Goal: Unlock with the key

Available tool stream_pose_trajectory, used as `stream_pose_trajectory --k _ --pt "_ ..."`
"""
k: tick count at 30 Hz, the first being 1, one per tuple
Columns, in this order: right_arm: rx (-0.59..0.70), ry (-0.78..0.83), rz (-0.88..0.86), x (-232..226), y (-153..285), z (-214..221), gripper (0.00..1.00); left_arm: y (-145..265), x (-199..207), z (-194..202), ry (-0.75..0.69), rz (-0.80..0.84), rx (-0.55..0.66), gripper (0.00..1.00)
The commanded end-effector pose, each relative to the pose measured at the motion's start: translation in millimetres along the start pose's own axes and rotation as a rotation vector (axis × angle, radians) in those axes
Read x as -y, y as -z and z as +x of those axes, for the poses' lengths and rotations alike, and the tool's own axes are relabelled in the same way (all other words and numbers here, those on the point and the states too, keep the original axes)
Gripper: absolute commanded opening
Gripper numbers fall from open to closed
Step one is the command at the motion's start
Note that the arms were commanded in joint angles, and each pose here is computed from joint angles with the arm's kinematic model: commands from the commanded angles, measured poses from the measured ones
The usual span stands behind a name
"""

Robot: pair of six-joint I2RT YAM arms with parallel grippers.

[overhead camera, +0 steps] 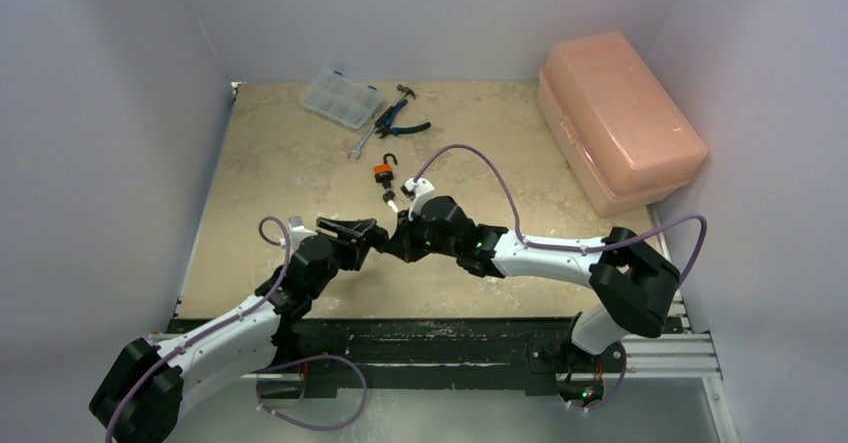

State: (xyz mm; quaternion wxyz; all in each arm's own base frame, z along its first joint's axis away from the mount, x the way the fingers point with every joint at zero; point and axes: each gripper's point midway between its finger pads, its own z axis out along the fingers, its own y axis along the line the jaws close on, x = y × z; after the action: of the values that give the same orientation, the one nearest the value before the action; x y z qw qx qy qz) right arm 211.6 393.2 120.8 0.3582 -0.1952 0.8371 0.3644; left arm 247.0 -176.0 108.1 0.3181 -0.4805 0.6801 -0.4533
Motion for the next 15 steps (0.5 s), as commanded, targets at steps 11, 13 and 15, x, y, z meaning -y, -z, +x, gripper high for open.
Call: stream_pose_trajectory --k 11,13,15 --pt "0.088 0.069 -0.065 2.4 0.0 -41.3 0.0 9.7 73.7 30.9 -0.043 0.247 -0.138 0.0" --pt "0.108 0.04 -0.071 1.8 4.0 -45.3 0.0 11.1 84.2 36.1 -0.057 0.282 -0.156 0.0" --pt "0.122 0.01 -0.082 3.0 8.7 -50.5 0.0 13.0 91.5 39.9 -0.067 0.311 -0.169 0.0"
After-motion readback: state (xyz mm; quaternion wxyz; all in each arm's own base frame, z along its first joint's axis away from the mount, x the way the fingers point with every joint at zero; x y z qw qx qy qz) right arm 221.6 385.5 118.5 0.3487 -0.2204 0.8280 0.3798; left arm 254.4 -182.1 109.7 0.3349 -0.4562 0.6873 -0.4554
